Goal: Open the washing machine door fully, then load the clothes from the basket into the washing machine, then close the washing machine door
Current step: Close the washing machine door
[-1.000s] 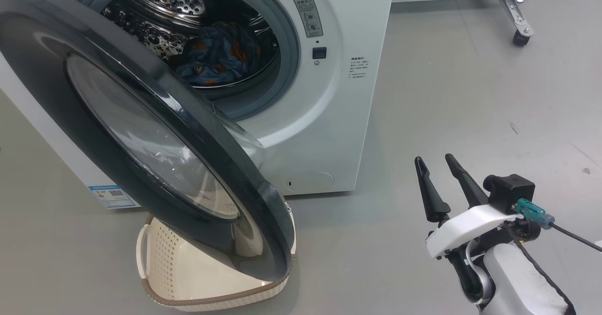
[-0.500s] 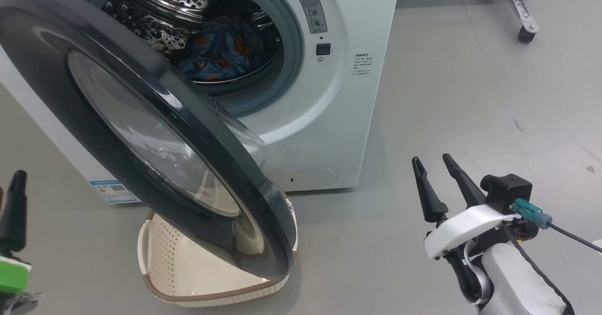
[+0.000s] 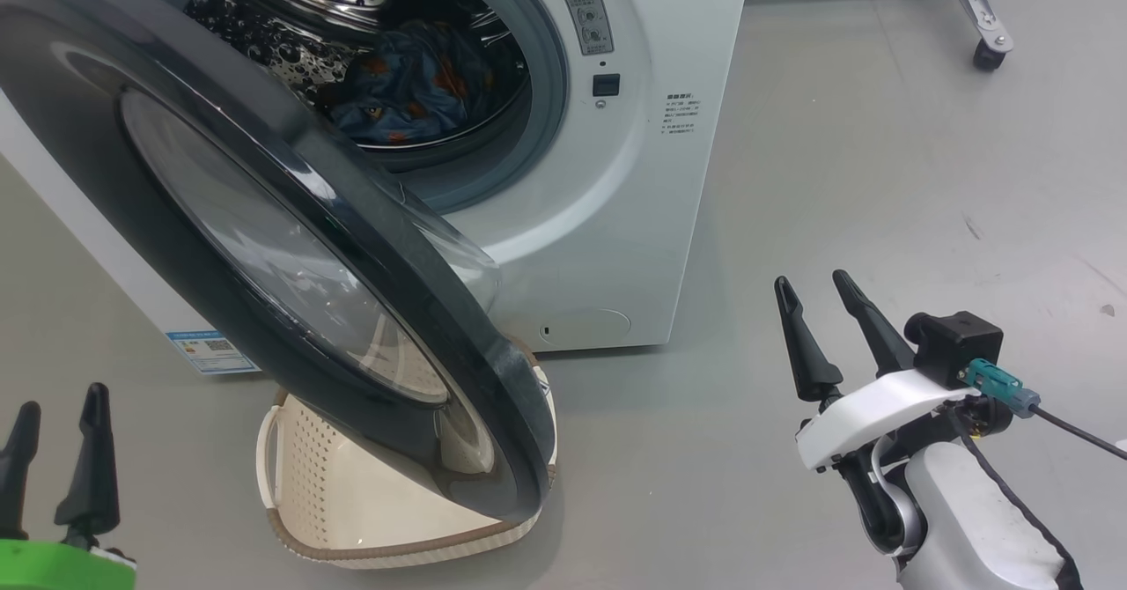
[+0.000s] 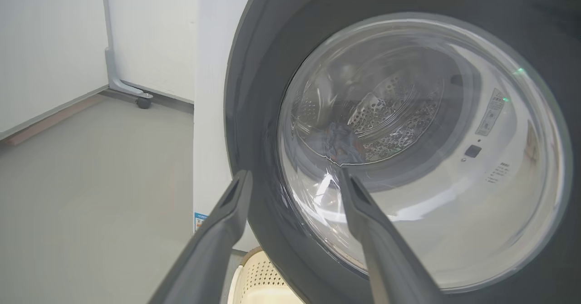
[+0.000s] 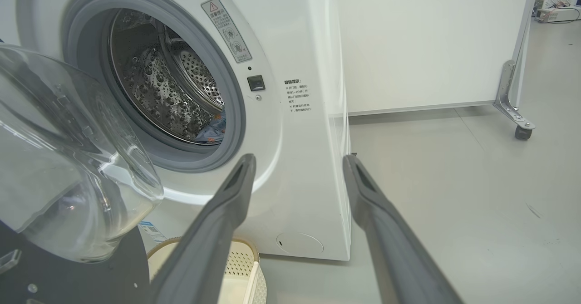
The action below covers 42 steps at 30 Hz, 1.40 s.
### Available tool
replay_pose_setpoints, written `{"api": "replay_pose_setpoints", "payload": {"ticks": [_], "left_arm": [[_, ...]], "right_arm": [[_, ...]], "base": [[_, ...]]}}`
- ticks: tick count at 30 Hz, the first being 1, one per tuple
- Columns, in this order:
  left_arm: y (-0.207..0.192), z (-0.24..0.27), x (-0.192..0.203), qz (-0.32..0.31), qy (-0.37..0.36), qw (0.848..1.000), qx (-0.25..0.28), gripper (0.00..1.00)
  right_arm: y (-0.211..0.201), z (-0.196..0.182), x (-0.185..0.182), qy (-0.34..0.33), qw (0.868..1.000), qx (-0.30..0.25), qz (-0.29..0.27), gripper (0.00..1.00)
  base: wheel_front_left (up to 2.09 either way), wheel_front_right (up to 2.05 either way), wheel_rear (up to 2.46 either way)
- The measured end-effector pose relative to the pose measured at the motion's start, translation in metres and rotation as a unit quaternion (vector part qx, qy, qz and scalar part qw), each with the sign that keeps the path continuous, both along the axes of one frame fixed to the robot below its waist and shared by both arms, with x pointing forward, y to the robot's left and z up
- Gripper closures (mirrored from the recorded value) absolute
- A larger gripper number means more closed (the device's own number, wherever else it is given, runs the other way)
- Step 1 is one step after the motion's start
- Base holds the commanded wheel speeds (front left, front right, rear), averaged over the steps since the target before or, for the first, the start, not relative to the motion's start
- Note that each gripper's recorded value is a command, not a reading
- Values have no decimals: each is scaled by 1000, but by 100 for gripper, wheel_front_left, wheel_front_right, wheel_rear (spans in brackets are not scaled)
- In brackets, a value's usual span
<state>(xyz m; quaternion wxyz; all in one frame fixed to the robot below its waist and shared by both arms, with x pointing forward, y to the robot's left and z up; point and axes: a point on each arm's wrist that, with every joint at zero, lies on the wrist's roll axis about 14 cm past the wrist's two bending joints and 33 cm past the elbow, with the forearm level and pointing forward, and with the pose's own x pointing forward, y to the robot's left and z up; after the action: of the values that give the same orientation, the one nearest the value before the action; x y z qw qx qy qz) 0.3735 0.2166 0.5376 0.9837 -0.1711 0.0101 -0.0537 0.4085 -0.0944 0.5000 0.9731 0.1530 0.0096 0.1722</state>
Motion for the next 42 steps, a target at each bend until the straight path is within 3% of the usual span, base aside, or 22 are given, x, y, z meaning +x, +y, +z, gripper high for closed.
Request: {"api": "replay_pose_setpoints", "payload": {"ticks": [10, 42], "left_arm": [[0, -17, -4, 12, -14, 999, 31, 0], [-8, -37, -5, 12, -20, 999, 39, 0]], "right_arm": [[1, -1, 1, 0, 1000, -3, 2, 0], [5, 1, 1, -4, 1000, -3, 8, 0]], "base": [[0, 0, 0], [0, 0, 0]]}}
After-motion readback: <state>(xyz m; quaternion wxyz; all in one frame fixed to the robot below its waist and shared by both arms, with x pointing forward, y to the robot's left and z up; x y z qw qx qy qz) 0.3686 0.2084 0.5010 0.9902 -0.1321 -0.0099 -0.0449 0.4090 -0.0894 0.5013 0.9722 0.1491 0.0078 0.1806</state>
